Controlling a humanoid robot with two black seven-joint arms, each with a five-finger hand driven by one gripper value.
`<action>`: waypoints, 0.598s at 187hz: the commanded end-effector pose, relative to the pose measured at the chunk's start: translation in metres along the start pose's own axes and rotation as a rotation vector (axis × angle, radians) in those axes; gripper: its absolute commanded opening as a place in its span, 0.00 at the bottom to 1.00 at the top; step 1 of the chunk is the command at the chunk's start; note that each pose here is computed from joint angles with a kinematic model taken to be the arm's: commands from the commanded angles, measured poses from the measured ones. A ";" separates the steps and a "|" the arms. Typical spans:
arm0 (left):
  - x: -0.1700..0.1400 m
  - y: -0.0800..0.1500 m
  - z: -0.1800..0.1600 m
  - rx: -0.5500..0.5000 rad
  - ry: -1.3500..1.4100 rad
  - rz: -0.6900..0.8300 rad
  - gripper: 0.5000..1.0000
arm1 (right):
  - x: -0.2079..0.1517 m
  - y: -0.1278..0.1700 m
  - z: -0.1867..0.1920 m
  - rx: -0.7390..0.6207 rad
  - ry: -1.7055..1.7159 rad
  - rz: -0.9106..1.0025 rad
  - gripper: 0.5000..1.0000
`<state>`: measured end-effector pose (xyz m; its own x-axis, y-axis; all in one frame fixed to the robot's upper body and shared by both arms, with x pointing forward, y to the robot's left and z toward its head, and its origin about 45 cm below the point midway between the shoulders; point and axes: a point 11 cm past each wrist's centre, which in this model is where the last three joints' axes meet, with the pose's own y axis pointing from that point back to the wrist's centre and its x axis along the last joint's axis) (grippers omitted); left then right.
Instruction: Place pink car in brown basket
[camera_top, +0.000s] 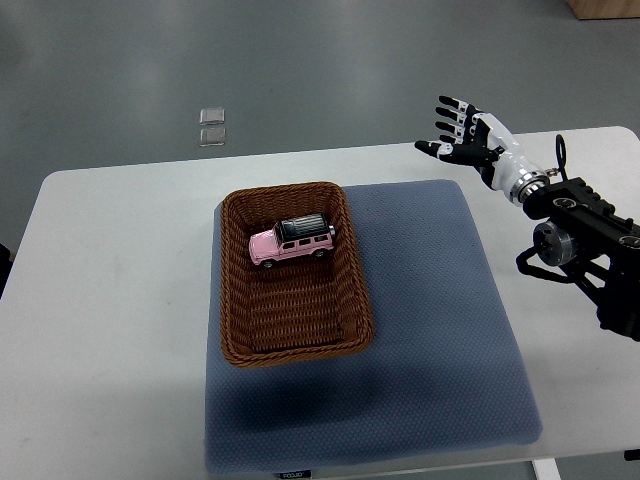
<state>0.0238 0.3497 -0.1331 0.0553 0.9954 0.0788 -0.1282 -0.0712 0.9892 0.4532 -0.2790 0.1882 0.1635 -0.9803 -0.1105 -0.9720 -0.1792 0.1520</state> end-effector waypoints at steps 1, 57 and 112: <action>0.000 0.000 0.001 -0.001 -0.002 0.000 1.00 | 0.008 0.004 0.009 -0.035 -0.106 0.041 0.79; 0.000 0.000 0.001 -0.001 -0.004 0.000 1.00 | 0.014 0.008 0.019 -0.059 -0.206 0.083 0.83; 0.000 0.000 0.001 -0.001 -0.001 0.000 1.00 | 0.023 0.009 0.020 -0.056 -0.206 0.107 0.83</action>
<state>0.0247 0.3496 -0.1330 0.0582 0.9952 0.0789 -0.1295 -0.0708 0.9890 0.4454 -0.2986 0.1689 0.0232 -0.9556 -0.2938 -0.9704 -0.0922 0.2234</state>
